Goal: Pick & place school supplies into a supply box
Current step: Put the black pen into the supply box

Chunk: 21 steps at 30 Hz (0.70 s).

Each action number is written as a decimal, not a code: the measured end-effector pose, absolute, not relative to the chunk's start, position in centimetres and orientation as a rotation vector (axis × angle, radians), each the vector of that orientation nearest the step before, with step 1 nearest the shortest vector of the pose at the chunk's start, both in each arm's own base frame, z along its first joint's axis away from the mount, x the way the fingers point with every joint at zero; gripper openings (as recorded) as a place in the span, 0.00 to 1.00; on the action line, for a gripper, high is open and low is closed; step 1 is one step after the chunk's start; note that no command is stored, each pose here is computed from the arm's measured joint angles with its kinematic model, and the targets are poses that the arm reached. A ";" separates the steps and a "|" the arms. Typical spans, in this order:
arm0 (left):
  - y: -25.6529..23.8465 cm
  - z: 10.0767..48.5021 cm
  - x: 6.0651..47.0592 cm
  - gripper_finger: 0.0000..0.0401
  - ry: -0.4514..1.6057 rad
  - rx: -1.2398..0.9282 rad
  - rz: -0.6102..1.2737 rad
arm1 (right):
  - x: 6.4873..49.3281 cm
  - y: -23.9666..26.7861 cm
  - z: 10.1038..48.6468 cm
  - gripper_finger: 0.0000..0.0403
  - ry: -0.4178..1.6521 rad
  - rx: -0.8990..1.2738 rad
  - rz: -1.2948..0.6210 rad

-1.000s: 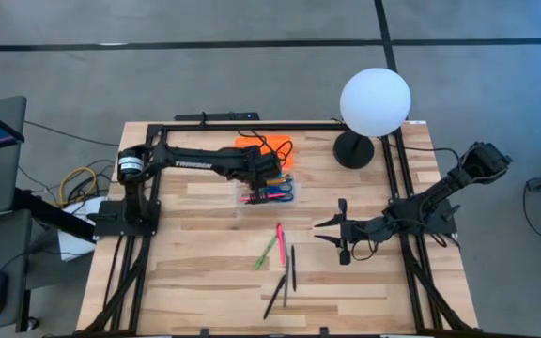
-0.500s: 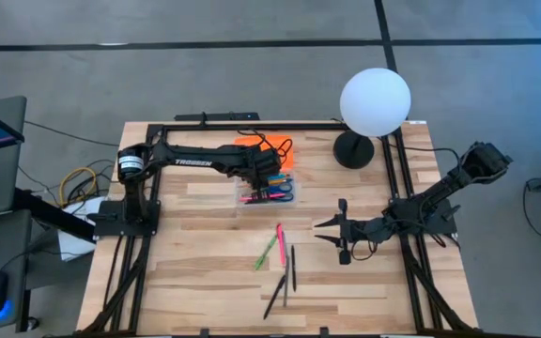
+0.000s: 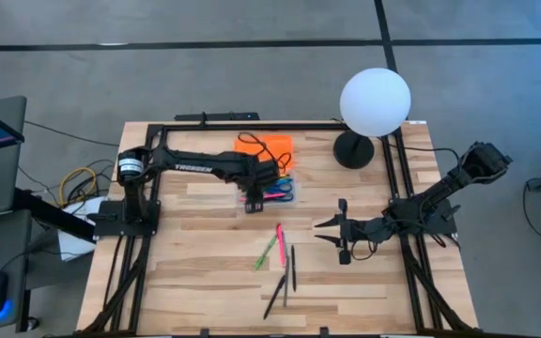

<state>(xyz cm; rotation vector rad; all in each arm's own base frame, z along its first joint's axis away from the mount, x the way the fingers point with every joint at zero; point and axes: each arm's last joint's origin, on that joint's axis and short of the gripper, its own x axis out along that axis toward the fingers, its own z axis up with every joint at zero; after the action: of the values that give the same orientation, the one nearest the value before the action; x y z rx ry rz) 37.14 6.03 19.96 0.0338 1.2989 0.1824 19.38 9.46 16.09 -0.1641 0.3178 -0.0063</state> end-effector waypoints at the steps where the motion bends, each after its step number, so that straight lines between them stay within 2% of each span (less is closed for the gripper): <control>1: 5.4 19.9 37.0 0.37 1.321 0.043 0.168 | 19.4 9.5 16.1 0.29 0.318 -0.156 -0.007; 12: -2.8 19.9 37.0 0.37 1.328 0.255 0.063 | 19.4 9.5 16.0 0.29 0.323 -0.071 -0.020; 21: -6.9 20.3 34.5 0.37 1.262 0.283 0.057 | 19.6 9.6 14.7 0.29 0.382 -0.021 -0.037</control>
<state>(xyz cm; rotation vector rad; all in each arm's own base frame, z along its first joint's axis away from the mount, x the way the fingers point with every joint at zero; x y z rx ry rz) 34.53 -6.94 20.30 0.2827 1.2622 0.0566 19.59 9.62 14.74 -0.0208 0.3821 -0.0372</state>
